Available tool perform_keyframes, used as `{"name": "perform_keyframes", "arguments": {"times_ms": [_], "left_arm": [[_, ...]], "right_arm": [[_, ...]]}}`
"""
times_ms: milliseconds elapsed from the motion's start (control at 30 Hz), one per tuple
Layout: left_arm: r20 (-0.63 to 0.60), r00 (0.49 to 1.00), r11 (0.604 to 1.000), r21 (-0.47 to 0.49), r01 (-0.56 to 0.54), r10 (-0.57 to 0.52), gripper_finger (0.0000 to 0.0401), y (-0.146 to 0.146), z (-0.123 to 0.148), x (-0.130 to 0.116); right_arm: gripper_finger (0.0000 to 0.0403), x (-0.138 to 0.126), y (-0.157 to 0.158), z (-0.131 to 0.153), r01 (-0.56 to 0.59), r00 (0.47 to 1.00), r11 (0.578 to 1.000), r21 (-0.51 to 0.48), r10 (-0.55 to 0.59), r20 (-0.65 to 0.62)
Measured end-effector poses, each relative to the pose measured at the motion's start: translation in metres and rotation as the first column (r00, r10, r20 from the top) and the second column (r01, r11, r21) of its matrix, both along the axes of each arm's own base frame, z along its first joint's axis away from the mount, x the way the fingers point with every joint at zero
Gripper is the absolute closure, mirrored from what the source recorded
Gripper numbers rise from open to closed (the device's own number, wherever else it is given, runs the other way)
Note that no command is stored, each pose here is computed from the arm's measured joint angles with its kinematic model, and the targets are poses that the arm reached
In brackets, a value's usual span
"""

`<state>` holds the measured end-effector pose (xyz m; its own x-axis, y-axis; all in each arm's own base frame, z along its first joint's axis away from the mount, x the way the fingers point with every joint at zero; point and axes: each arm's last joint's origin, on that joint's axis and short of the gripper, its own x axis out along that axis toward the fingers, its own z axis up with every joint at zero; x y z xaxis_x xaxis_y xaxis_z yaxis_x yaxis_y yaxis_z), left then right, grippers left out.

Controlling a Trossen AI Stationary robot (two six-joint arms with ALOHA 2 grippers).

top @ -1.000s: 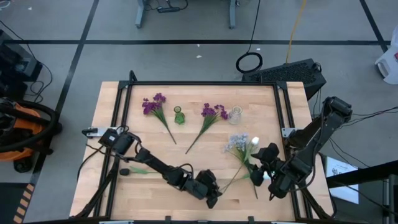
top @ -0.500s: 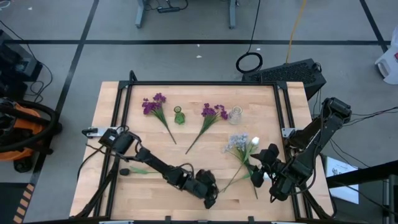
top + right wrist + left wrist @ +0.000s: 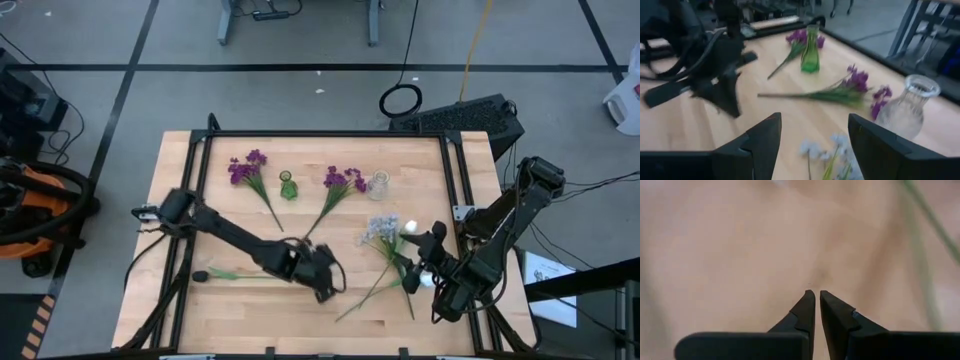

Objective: Sort flowers into vase by color
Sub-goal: Adjust the purple flowers

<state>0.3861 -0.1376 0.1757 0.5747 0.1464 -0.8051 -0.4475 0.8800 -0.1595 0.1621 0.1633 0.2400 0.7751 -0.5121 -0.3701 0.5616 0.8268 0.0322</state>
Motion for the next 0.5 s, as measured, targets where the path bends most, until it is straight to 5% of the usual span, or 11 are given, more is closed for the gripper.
{"name": "perform_keyframes", "arguments": {"times_ms": [200, 500], "left_arm": [[-0.041, 0.985, 0.980, 0.117, -0.162, 0.168, 0.0343, 0.050, 0.003, 0.004], [-0.090, 0.950, 0.946, 0.164, -0.281, 0.298, 0.0209, 0.122, -0.025, 0.022]], "right_arm": [[0.0181, 0.006, -0.006, 0.002, 0.036, 0.999, 0.998, -0.057, -0.034, 0.031], [0.0181, 0.016, -0.022, 0.009, 0.096, 0.995, 0.987, -0.130, -0.091, 0.042]]}}
